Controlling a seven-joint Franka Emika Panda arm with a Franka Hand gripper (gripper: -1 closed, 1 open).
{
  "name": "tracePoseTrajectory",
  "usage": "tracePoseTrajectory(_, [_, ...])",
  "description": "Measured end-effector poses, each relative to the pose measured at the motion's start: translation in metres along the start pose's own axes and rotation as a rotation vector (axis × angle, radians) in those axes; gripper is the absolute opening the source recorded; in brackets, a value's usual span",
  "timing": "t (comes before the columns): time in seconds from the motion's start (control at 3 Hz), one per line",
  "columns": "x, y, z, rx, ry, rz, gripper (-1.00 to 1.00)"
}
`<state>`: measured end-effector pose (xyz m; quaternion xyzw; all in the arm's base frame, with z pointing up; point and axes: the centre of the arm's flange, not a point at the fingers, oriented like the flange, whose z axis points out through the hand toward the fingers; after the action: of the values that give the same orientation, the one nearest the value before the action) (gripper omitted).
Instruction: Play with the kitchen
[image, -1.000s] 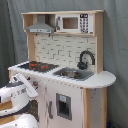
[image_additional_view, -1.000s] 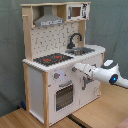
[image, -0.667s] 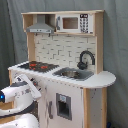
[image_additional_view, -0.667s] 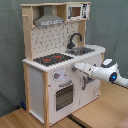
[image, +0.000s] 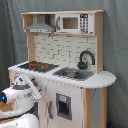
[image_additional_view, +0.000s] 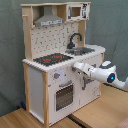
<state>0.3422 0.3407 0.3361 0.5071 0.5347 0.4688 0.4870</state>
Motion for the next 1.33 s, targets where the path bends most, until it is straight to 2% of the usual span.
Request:
tracePoseTrajectory(0.33, [0.0035,-0.0014,0.0007,-0.012,0.006,0.072,1.00])
tracePoseTrajectory(0.67, [0.0048,0.0008,0.0005,-0.019,0.009,0.089,1.00])
tracePoseTrajectory(1.0, [0.0048,0.0009,0.0005,-0.019,0.009,0.089,-1.00])
tracePoseTrajectory(1.33, [0.0088,0.0054,-0.0003,-0.037,0.016,0.059,-1.00])
